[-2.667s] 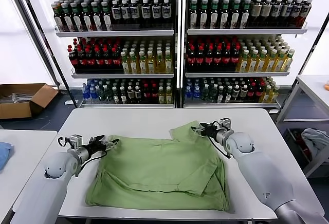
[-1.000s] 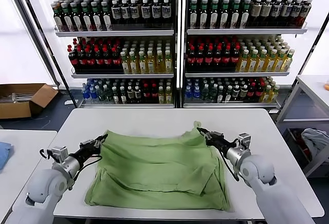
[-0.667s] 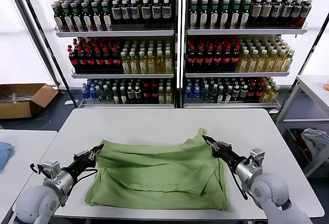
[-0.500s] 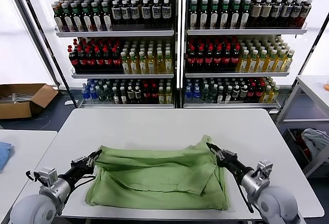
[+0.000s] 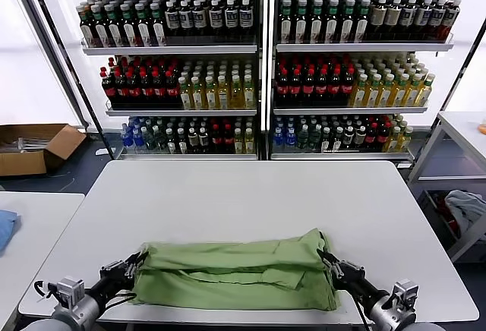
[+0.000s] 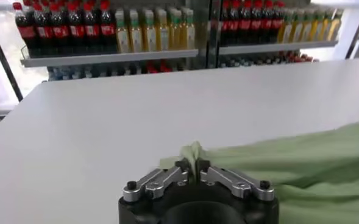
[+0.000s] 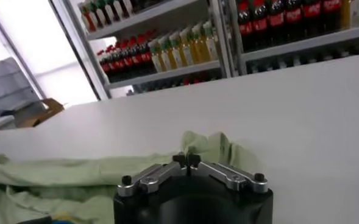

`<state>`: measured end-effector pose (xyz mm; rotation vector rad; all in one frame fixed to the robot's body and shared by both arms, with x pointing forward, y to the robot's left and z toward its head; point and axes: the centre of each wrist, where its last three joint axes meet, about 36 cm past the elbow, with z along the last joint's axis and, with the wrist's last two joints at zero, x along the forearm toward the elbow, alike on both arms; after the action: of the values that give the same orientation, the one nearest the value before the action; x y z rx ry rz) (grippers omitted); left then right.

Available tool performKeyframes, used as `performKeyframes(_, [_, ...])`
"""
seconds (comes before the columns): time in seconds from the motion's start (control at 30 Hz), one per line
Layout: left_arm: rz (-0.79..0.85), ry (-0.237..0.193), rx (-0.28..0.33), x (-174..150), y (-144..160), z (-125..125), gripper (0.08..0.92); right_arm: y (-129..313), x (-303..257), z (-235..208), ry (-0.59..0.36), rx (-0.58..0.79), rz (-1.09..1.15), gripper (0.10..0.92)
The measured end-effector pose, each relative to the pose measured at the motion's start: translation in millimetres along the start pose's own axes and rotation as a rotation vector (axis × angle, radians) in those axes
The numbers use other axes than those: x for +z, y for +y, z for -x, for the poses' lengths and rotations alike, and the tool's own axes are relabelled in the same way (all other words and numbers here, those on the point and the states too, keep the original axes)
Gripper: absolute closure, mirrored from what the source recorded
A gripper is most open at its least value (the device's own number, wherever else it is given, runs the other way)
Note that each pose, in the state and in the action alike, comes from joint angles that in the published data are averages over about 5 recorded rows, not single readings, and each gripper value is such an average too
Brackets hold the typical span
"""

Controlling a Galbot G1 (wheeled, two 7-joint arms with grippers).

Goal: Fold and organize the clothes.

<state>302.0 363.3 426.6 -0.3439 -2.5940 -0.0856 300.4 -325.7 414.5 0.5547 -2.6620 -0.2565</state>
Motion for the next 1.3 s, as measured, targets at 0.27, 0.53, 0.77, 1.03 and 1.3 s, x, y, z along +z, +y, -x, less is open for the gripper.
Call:
performKeyframes(0.27, [0.045,0.015,-0.092,-7.5,5.4,-15.6,0.554,-24.5,-11.7,-14.7,-0.085,0.087,-0.06,0.583])
performKeyframes(0.53, [-0.016,-0.011,-0.183,-9.7,-9.9,-21.5,0.32,-46.8,-17.5,-35.1,-0.169,0.183,-0.097,0.358])
performKeyframes(0.77, [-0.117,0.021,-0.235,4.5,-41.3,-10.1,0.184,-51.6,-17.6,-44.8,-0.199,0.216,-0.117,0.207])
performKeyframes(1.03, [-0.188,0.065,-0.259,19.7,-72.8,5.1,0.227,-55.5,-19.4,-50.9,-0.219,0.233,-0.132,0.2])
performKeyframes(1.3, [-0.221,0.085,-0.271,29.5,-93.7,12.7,0.449,-58.8,-19.9,-51.8,-0.229,0.242,-0.135,0.2])
